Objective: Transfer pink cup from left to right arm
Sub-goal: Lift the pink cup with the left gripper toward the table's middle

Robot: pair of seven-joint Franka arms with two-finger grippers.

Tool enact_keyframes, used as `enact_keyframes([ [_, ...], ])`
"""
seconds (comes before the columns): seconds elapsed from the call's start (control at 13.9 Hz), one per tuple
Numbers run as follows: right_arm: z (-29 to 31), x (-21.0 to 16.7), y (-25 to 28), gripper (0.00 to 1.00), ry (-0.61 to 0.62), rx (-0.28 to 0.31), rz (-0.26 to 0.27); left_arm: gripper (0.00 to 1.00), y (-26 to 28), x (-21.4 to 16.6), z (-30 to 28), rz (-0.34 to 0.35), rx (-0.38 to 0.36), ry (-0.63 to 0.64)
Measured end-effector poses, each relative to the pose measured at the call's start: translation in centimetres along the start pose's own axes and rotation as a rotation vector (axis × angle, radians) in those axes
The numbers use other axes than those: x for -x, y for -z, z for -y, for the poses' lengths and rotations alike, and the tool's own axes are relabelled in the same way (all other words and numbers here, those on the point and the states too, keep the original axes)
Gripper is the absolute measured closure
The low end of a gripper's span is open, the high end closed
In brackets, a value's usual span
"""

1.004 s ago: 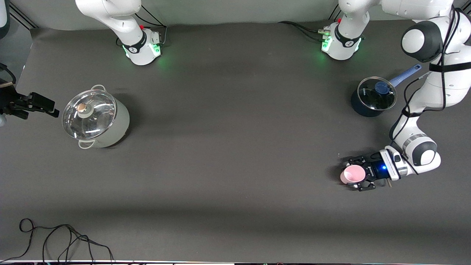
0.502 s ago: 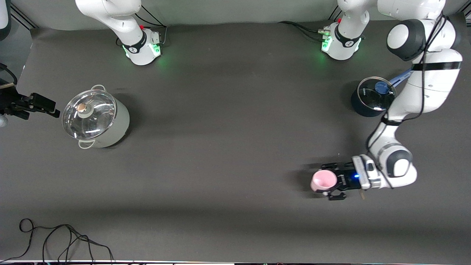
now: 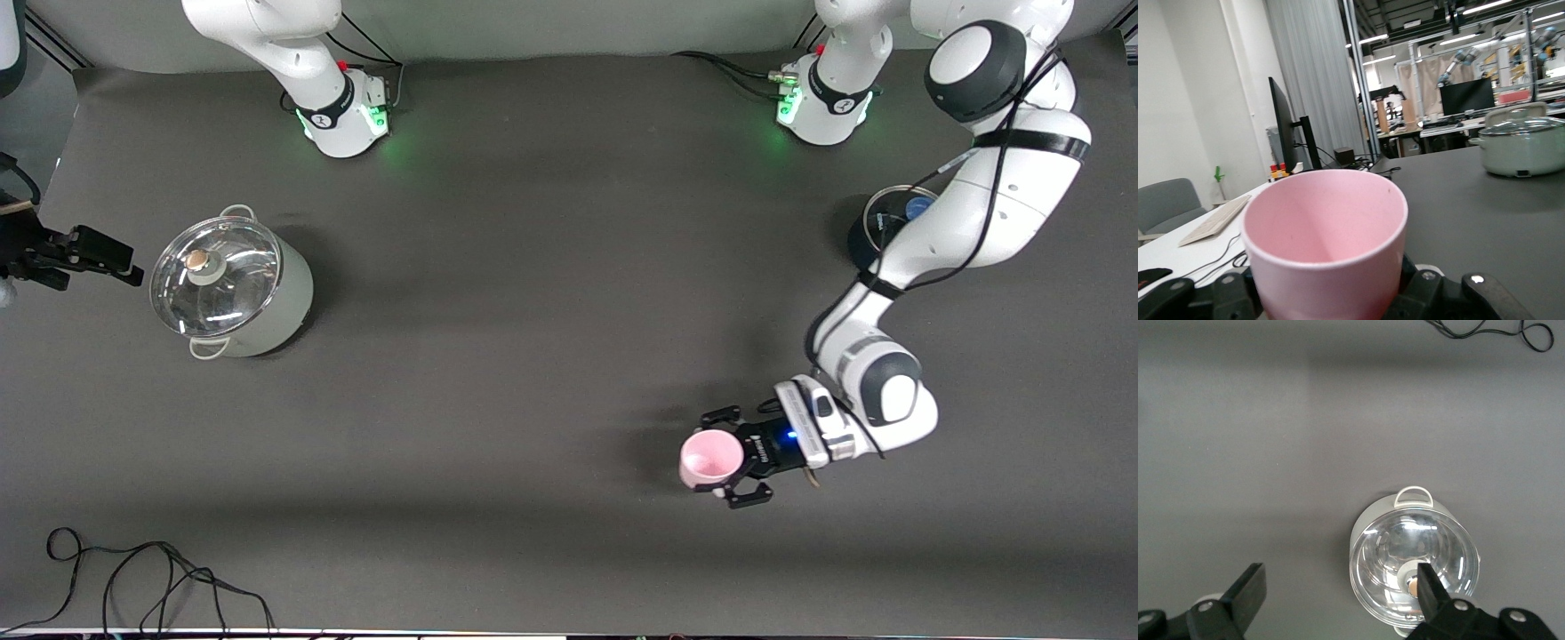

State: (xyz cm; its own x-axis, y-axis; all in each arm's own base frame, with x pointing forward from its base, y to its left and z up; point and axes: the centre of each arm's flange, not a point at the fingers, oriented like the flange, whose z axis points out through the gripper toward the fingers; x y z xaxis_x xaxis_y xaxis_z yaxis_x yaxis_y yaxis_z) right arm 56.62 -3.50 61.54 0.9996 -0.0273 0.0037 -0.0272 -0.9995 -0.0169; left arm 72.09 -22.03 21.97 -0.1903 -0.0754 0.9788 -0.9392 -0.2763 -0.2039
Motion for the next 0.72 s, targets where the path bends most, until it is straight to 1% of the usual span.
enact_keyframes([
  [0.22,0.3,0.0,0.7,0.0,-0.101,-0.001,-0.015,0.34,-4.3,-5.2,-1.0,0.055,-0.084,0.024],
  [0.43,0.6,0.0,2.1,0.0,-0.151,-0.012,-0.041,0.34,-8.3,-10.3,-2.9,0.121,-0.164,0.095],
  [0.57,1.2,0.2,3.2,0.0,-0.211,-0.027,-0.05,0.34,-11.1,-13.8,-4.7,0.165,-0.202,0.109],
  [0.72,3.3,0.3,3.9,0.0,-0.262,-0.034,-0.056,0.34,-12.9,-17.2,-6.3,0.19,-0.24,0.147],
])
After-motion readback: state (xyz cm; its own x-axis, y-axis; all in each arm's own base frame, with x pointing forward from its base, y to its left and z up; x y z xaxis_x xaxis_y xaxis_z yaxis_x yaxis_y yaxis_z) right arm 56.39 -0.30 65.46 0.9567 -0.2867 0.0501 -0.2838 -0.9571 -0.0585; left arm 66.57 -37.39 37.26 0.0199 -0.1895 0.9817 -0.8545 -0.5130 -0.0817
